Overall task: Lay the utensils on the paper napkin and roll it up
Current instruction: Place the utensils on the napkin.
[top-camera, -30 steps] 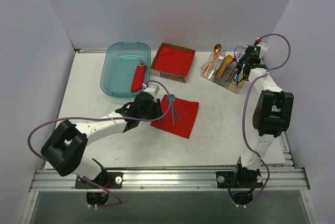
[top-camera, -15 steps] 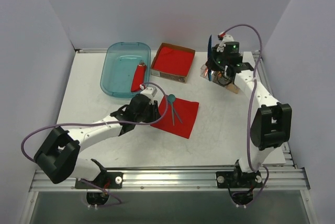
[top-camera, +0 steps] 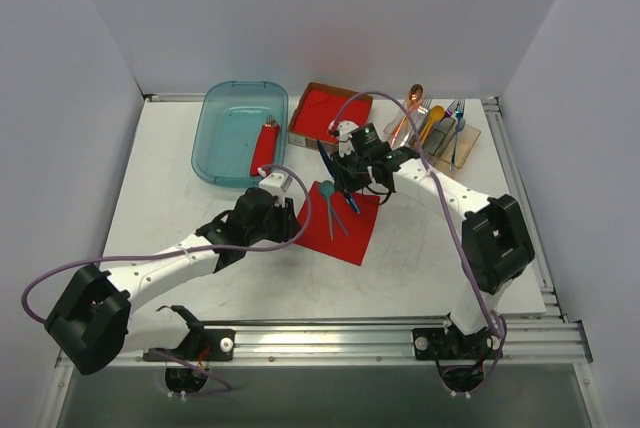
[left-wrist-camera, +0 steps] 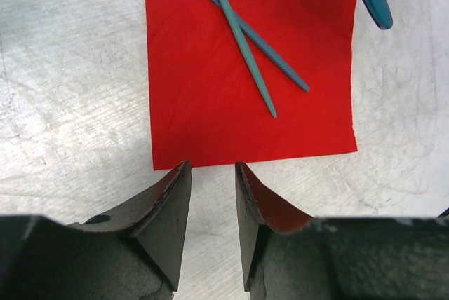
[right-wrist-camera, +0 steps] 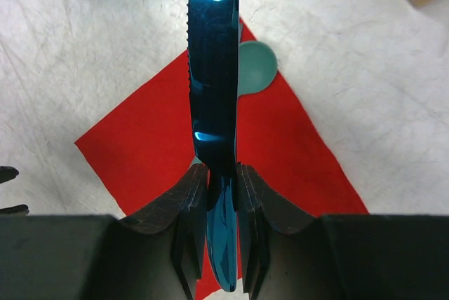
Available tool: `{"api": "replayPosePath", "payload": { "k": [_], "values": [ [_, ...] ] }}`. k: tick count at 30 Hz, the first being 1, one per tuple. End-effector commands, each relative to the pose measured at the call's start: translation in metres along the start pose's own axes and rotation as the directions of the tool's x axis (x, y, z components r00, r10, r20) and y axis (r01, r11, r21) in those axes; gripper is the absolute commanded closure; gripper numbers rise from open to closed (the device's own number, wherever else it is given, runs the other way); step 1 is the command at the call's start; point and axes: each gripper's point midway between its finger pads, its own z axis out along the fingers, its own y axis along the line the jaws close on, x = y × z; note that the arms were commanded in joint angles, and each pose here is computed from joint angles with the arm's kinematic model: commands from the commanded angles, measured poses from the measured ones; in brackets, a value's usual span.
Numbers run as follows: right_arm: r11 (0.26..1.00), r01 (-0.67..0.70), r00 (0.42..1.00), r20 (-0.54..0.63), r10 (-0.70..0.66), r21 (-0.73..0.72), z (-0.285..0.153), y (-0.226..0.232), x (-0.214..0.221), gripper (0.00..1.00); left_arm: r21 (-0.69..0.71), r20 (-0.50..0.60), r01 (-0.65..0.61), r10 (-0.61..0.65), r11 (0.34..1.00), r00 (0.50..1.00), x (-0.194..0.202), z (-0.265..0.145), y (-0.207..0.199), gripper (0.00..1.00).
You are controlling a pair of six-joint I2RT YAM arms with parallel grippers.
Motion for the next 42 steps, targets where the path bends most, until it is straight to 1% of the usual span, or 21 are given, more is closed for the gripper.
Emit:
{"api": "replayPosePath", "payload": {
  "k": [1, 6, 12, 15, 22, 29, 37, 38, 42],
  "values": [
    [0.999, 0.043, 0.998, -0.046, -0.042, 0.025, 0.006, 0.003, 0.01, 1.0, 0.015, 0.04, -0.018, 0.017, 1.0, 0.999, -0.007, -0.001, -0.003, 0.59],
    [0.998, 0.063, 0.992, -0.115, -0.06, 0.019, 0.015, 0.015, 0.03, 1.0, 0.019, 0.024, -0.019, 0.018, 1.0, 1.0, -0.004, 0.004, -0.003, 0.59],
    [0.998, 0.057, 0.983, -0.174, -0.054, 0.012, 0.029, 0.015, 0.054, 1.0, 0.021, 0.013, -0.017, 0.017, 1.0, 1.0, -0.003, 0.007, -0.004, 0.59],
    [0.998, 0.048, 0.979, -0.202, -0.039, 0.036, 0.039, 0.01, 0.064, 1.0, 0.021, 0.006, -0.018, 0.018, 1.0, 1.0, -0.001, 0.008, -0.004, 0.59],
    [0.997, 0.046, 0.971, -0.237, -0.029, 0.065, 0.052, 0.0, 0.076, 1.0, 0.017, -0.002, -0.018, 0.018, 1.0, 1.0, 0.001, 0.01, -0.003, 0.59],
    [0.997, 0.031, 0.973, -0.231, -0.012, 0.077, 0.056, -0.004, 0.074, 1.0, 0.022, -0.019, -0.019, 0.02, 1.0, 1.0, 0.004, 0.015, -0.005, 0.59],
    [0.997, 0.025, 0.971, -0.24, -0.005, 0.079, 0.058, -0.005, 0.079, 0.9, 0.024, -0.025, -0.021, 0.021, 0.999, 0.999, 0.004, 0.018, -0.006, 0.59],
    [0.997, 0.025, 0.972, -0.236, -0.006, 0.078, 0.058, -0.005, 0.078, 0.87, 0.024, -0.025, -0.019, 0.02, 1.0, 0.999, 0.004, 0.018, -0.006, 0.59],
    [0.997, 0.026, 0.975, -0.224, -0.009, 0.072, 0.055, -0.003, 0.074, 0.85, 0.022, -0.028, -0.02, 0.021, 1.0, 0.999, 0.005, 0.019, -0.005, 0.59]
  ]
}}
